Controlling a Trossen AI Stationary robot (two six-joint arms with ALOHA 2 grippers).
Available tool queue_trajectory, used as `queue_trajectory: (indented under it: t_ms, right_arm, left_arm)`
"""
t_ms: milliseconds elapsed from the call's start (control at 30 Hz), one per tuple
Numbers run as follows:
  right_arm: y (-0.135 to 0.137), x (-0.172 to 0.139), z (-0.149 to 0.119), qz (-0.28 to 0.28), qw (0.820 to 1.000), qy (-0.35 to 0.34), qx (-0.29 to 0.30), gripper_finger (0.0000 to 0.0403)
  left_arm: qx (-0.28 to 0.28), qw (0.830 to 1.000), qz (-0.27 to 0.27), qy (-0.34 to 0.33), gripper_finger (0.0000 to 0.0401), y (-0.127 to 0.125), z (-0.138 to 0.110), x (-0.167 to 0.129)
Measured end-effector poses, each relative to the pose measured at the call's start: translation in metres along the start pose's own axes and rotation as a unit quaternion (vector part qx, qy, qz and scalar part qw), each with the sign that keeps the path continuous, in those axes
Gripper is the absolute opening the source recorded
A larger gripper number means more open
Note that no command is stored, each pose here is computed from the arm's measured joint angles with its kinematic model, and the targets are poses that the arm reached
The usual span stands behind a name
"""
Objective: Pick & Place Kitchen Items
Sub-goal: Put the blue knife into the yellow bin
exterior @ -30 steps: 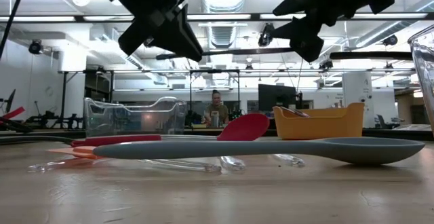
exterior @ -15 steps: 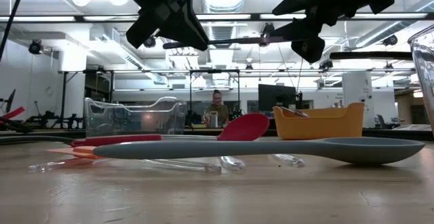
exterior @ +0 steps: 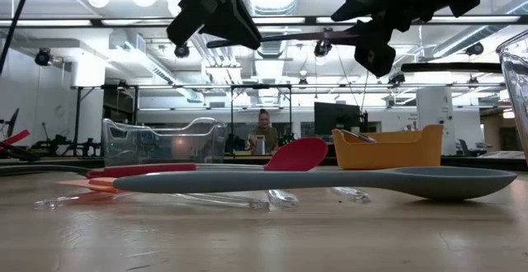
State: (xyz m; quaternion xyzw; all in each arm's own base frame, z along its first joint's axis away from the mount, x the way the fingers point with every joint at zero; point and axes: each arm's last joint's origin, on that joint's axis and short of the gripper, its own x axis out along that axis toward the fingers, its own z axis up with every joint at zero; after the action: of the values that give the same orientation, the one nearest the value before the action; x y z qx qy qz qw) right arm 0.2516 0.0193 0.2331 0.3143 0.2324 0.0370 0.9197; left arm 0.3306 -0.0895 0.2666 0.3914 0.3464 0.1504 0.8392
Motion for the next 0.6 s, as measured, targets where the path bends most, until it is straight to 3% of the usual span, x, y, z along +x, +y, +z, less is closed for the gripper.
queue_trajectory:
  t_ms: [233,600]
  right_arm:
    - [-0.0003,0.0,-0.0003,-0.001,1.0,0.001,-0.003,0.0102]
    - [-0.0025,-0.0004,0.001,-0.005,1.0,-0.001,0.0,0.0014]
  left_arm:
    - [-0.006,1.0,0.005,0.003,0.0048,0.0053,-0.0002,0.0032]
    - [-0.009,1.0,0.003,0.003,0.0048,0.0049,-0.0006,0.0035]
